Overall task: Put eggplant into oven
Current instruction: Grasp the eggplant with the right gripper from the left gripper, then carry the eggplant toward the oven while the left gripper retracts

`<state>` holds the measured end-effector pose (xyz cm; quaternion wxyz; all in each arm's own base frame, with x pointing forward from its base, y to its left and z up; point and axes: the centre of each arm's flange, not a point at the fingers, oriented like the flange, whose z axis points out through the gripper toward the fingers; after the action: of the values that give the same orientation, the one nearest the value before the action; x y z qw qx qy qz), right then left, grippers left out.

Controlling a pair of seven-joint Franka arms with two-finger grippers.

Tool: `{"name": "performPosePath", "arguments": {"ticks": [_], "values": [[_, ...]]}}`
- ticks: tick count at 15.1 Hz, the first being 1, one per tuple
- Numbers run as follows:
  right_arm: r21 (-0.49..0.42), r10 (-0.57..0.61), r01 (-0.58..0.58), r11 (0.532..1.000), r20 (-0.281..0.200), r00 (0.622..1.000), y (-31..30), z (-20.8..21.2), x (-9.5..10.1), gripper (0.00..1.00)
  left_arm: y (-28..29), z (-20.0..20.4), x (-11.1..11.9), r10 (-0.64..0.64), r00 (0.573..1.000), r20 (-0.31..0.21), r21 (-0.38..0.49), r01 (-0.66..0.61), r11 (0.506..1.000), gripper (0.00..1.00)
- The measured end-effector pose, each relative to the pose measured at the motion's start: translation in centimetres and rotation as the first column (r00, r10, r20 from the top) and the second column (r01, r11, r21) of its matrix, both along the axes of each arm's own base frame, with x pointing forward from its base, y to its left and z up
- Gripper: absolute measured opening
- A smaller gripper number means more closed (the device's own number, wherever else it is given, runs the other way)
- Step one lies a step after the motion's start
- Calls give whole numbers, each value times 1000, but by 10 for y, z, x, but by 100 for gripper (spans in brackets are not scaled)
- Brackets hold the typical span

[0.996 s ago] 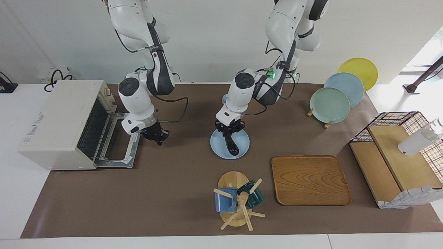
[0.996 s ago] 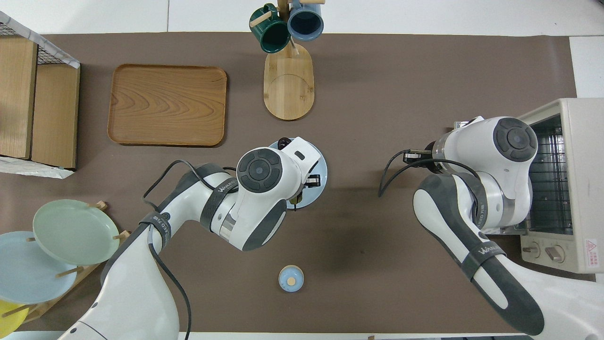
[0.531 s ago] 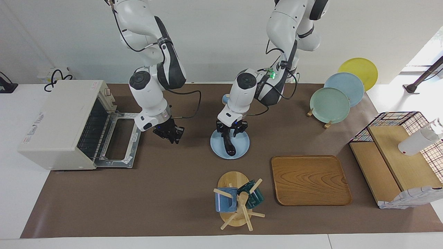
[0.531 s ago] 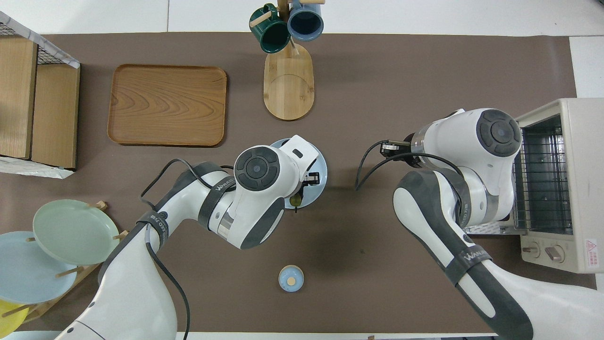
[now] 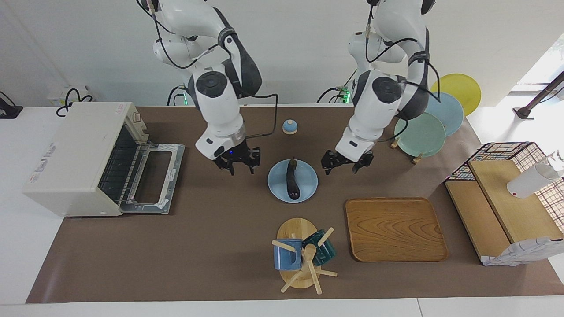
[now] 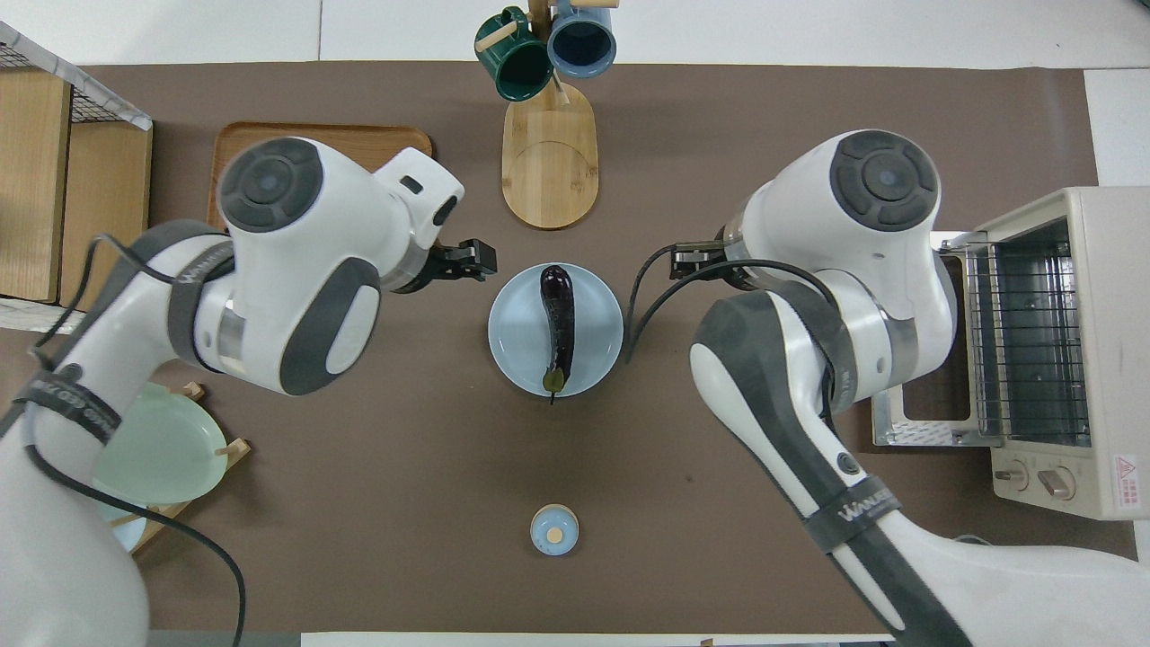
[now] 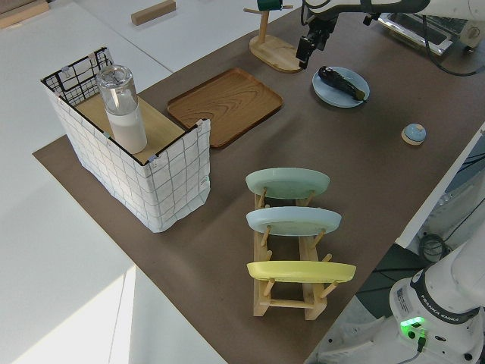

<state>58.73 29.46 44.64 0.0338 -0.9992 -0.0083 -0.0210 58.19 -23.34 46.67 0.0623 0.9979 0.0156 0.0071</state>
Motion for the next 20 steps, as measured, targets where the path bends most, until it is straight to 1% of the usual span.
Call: {"name": "performPosePath", "arguments": {"ticks": [3, 5, 6, 7, 8, 10, 11, 13, 14, 16, 18, 20], "values": [[-19, -18, 19, 1000, 31, 999, 95, -10, -1, 64, 63, 34, 11, -26, 1000, -2, 10, 27, 1000, 100], [-12, -53, 53, 998, 41, 998, 154, -29, -10, 62, 101, 50, 9, -54, 999, -10, 16, 54, 998, 100], [-6, -62, 62, 998, 47, 997, 176, -37, -16, 62, 116, 60, 5, -63, 998, -13, 20, 63, 998, 100], [-1, -60, 60, 998, 52, 997, 192, -43, -21, 60, 125, 69, 0, -70, 997, -17, 27, 70, 997, 100], [4, -43, 43, 999, 57, 997, 205, -47, -28, 60, 128, 78, -6, -76, 997, -24, 39, 77, 996, 100], [8, 2, -3, 1000, 90, 996, 232, -58, -47, 58, 128, 92, -20, -88, 995, -40, 58, 91, 994, 100], [-2, 19, -19, 1000, 107, 994, 239, -69, -53, 58, 127, 95, -25, -92, 995, -44, 62, 95, 994, 100], [-26, 40, -37, 999, 125, 991, 240, -93, -54, 58, 126, 98, -32, -97, 994, -49, 66, 100, 993, 100], [-45, 49, -43, 998, 128, 991, 238, -103, -54, 58, 125, 98, -34, -99, 994, -50, 68, 102, 992, 100], [-69, 59, -50, 996, 128, 990, 236, -113, -55, 55, 124, 98, -35, -106, 993, -51, 77, 110, 991, 100], [-77, 61, -52, 996, 124, 990, 234, -120, -55, 55, 123, 101, -35, -112, 992, -49, 81, 116, 990, 100], [-69, 62, -54, 996, 131, 989, 231, -133, -56, 55, 124, 107, -36, -113, 992, -55, 84, 118, 990, 100]]}}
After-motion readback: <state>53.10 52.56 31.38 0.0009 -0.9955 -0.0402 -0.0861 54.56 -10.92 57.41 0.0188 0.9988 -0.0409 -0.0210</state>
